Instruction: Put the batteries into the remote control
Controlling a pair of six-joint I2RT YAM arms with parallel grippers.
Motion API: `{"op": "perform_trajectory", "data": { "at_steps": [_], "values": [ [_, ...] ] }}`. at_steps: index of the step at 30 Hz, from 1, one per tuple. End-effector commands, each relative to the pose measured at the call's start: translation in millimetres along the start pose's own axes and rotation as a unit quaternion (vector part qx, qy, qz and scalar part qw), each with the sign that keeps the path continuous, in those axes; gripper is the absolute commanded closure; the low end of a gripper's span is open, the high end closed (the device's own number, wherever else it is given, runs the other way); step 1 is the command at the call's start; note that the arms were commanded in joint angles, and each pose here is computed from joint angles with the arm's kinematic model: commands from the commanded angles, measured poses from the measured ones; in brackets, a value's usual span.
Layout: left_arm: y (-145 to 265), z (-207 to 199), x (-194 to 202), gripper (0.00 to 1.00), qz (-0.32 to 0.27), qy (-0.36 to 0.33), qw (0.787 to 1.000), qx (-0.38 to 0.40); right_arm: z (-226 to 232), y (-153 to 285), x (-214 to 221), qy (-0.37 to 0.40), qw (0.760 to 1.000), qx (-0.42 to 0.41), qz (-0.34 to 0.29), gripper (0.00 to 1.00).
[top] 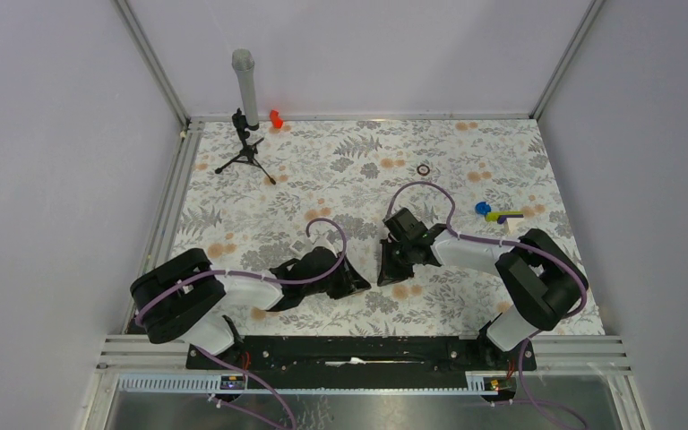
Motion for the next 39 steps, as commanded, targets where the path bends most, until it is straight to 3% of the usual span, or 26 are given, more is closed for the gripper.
{"op": "perform_trajectory", "data": {
  "at_steps": [1,7,10,15,21,24,28,34,39],
  "values": [
    [3,-28,-13,0.75,-0.026,0.008,0.999,0.047,-55,-16,20,-0.006,0.994,0.106,0.021,1.0],
    [0,-34,-18,0.98,-0.033,-0.009,0.999,0.042,-45,-9,14,0.006,0.996,0.086,0.006,1.0],
    [-1,-34,-19,1.0,-0.033,-0.018,0.998,0.04,-35,-1,8,0.009,0.997,0.073,-0.004,0.99],
    [9,-45,-34,1.0,-0.056,-0.109,0.992,0.038,-11,38,-9,-0.005,0.999,0.028,-0.042,0.71],
    [39,-85,-83,1.0,-0.121,-0.26,0.955,0.069,18,125,-48,-0.051,0.989,-0.036,-0.135,0.3],
    [58,-113,-114,1.0,-0.156,-0.33,0.925,0.105,31,158,-66,-0.087,0.981,-0.078,-0.156,0.25],
    [81,-149,-150,1.0,-0.197,-0.448,0.865,0.109,55,185,-93,-0.172,0.961,-0.158,-0.146,0.24],
    [103,-181,-188,1.0,-0.254,-0.59,0.763,0.075,106,226,-131,-0.292,0.902,-0.292,-0.127,0.25],
    [116,-189,-198,1.0,-0.29,-0.647,0.702,0.065,119,256,-143,-0.35,0.858,-0.352,-0.129,0.25]
  ]
}}
Point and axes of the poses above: each gripper's point midway between its finger pads, its own y axis back along the fingers, its own z axis along the line the jaws close on, x = y × z, the point moved 3 cm from there along y, back along the fingers, and after that the axes turned 8 degrees about -y, right-handed, at the moved point
